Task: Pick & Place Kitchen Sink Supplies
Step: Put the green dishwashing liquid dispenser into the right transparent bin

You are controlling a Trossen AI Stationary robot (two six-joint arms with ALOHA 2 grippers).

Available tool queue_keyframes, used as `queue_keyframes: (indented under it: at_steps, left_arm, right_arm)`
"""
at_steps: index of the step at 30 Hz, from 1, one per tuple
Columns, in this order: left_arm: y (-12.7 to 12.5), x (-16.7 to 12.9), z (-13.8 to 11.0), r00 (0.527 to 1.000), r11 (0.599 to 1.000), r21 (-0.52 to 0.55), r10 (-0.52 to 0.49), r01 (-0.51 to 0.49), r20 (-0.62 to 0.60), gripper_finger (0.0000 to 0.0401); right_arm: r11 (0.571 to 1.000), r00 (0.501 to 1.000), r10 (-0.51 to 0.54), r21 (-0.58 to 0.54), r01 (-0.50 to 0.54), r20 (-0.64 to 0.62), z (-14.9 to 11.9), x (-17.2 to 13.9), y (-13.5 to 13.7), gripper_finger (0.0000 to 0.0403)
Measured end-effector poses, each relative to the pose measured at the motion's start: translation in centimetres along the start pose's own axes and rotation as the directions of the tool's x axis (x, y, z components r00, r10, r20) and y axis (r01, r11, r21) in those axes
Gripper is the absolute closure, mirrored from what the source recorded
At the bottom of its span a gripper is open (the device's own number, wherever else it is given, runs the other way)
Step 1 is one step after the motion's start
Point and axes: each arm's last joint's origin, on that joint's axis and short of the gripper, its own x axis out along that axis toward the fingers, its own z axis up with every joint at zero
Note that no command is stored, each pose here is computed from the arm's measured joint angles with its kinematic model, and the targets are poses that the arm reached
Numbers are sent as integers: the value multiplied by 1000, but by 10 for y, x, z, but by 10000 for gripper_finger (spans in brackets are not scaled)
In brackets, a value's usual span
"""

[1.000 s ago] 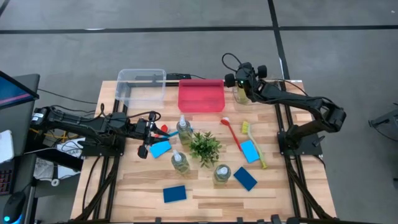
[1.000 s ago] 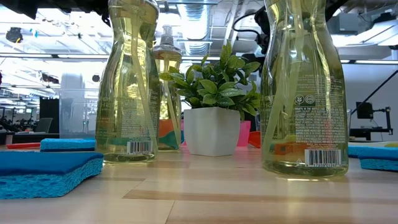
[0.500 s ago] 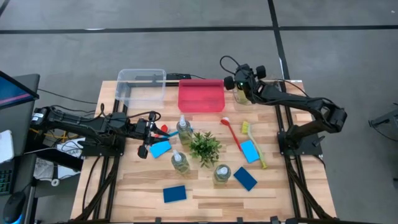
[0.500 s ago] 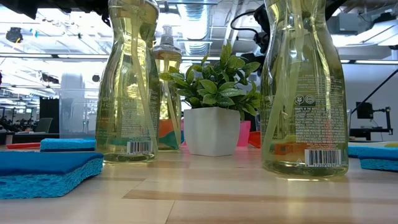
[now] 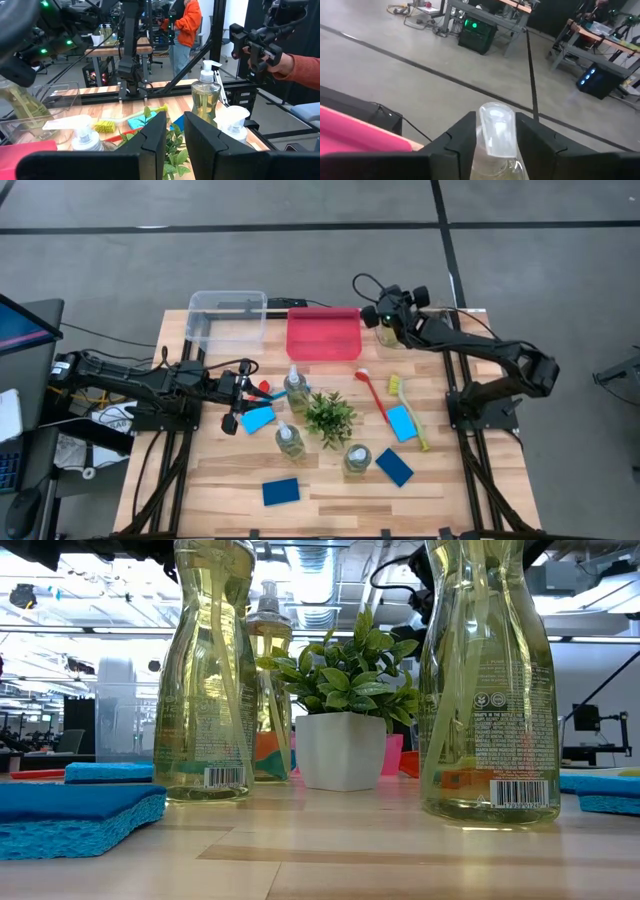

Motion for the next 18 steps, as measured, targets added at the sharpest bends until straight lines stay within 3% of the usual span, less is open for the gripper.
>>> queue_keyframes:
  at_steps: [8,18]
  left_arm:
    - [0,0,0,1000,1000,0,0,0,0,333]
    - [0,0,0,1000,1000,0,0,0,0,333]
  right_arm:
    - [999,999,-19,-42,18,-36,-1,-12,-14,263]
    - [998,995,32,-57,-38,-92,-2,-34,-34,254]
